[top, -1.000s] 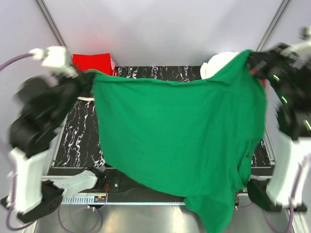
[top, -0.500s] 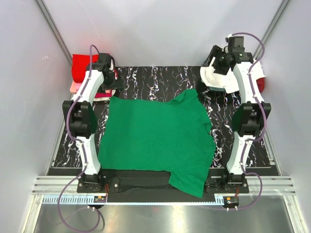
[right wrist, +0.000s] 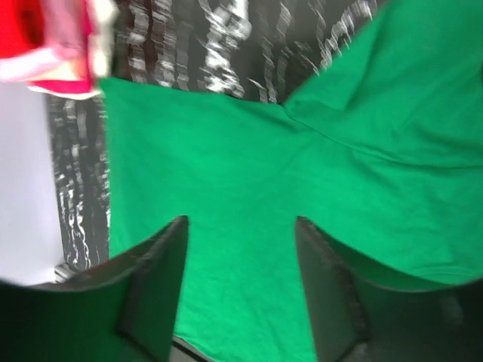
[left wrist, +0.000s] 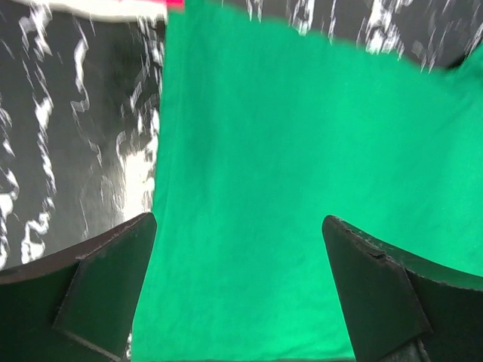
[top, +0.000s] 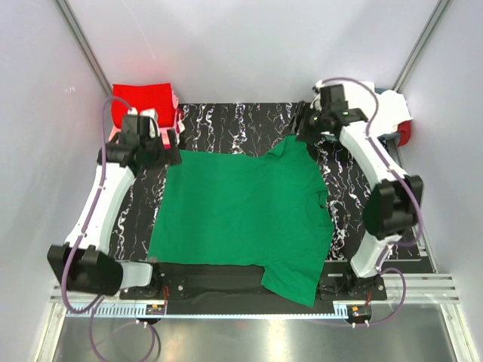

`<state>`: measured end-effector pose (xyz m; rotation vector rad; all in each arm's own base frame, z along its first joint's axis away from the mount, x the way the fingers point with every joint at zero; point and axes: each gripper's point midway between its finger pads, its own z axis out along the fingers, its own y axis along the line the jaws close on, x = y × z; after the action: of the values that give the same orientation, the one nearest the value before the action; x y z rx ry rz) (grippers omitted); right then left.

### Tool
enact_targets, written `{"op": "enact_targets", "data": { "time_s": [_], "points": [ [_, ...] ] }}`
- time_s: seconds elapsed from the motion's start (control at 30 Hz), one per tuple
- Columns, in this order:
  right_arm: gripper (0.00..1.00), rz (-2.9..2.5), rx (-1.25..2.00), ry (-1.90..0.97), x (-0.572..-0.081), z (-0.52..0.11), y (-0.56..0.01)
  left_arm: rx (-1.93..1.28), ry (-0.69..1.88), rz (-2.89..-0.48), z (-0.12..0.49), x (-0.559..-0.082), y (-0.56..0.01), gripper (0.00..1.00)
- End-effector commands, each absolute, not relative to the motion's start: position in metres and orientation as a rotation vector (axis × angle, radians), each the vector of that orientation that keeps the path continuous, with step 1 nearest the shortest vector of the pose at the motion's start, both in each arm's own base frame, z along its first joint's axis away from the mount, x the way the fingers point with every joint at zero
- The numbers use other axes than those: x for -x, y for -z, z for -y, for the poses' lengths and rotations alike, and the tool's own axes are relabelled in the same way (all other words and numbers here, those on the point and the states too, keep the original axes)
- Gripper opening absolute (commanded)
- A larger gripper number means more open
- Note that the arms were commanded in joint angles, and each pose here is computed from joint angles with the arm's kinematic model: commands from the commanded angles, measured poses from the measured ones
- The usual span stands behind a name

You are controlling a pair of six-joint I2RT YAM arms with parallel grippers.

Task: Fold and stack the t-shirts
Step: Flatten the tshirt out

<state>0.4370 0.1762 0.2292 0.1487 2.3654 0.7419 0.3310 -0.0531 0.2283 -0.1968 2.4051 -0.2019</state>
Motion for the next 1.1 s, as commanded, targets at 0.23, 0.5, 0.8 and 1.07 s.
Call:
{"op": "enact_targets", "data": {
  "time_s": [0.23,0.5,0.8,1.07],
  "points": [
    [0.59,-2.531,-0.287,-0.776,-0.501,-0.194,-0.126,0.152,0.294,-2.265,0.056,-0.275,-0.213,0.99],
    [0.57,-2.57,-0.312,-0.706,-0.535,-0.194,-0.089,0.193,0.29,-2.223,0.051,-0.254,-0.192,0.99],
    [0.58,-2.607,-0.371,-0.633,-0.539,-0.187,-0.06,0.192,0.294,-2.189,0.051,-0.253,-0.198,0.99],
    [0.58,-2.617,-0.37,-0.668,-0.537,-0.197,-0.047,0.188,0.301,-2.19,0.052,-0.254,-0.197,0.99]
  ]
}}
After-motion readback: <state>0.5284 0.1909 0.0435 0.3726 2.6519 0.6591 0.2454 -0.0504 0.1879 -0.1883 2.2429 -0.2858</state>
